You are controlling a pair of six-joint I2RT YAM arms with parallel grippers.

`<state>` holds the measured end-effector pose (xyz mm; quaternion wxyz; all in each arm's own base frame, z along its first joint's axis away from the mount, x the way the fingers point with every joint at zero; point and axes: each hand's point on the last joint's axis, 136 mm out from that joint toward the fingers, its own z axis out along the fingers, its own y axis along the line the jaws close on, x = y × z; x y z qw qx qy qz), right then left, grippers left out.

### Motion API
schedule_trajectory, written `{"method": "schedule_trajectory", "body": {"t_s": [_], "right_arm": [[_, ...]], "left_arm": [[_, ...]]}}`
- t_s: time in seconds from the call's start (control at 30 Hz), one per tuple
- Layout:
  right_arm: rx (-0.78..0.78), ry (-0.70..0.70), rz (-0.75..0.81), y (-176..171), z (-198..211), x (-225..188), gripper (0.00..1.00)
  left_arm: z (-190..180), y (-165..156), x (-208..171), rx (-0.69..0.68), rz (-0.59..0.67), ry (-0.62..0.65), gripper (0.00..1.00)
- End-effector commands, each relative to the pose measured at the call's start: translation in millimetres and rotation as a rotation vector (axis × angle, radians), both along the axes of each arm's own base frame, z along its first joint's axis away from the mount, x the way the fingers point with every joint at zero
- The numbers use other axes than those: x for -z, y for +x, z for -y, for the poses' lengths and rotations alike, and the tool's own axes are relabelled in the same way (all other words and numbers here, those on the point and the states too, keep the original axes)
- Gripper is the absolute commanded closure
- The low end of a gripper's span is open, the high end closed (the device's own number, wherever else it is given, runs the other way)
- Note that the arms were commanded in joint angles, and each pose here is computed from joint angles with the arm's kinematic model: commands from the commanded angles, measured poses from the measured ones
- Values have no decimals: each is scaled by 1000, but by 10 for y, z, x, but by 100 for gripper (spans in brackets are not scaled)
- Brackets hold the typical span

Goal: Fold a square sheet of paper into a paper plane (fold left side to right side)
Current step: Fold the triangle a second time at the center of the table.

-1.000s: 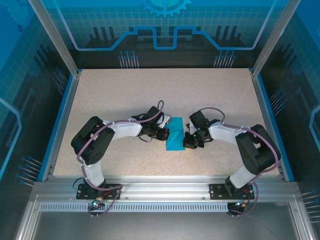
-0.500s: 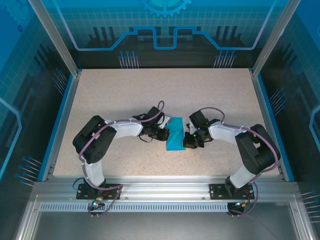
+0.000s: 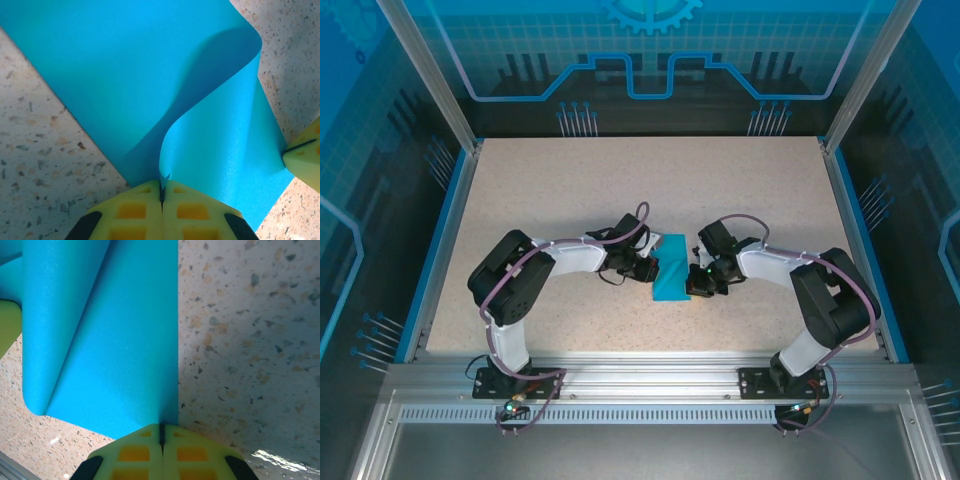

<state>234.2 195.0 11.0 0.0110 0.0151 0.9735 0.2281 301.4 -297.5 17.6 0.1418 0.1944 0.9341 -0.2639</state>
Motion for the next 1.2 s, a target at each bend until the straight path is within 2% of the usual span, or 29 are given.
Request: {"method": "schedule_trajectory", "body": {"t_s": [0.0, 0.2, 0.43, 0.63, 1.17], "right_arm": [[-19, -58, -44, -107, 67, 112, 99], [-17, -16, -3, -35, 20, 20, 100], [25, 234, 163, 274, -207, -437, 100], [54, 346, 222, 505, -409, -577, 100], [16, 336, 160, 611, -684, -311, 100]], "left_arm": [[-28, 3, 75, 6, -24, 17, 96], [-50, -22, 97, 6, -32, 23, 96], [-46, -37, 98, 9, -37, 20, 95], [-43, -44, 99, 9, -40, 17, 96], [-26, -43, 92, 10, -44, 8, 95]]}}
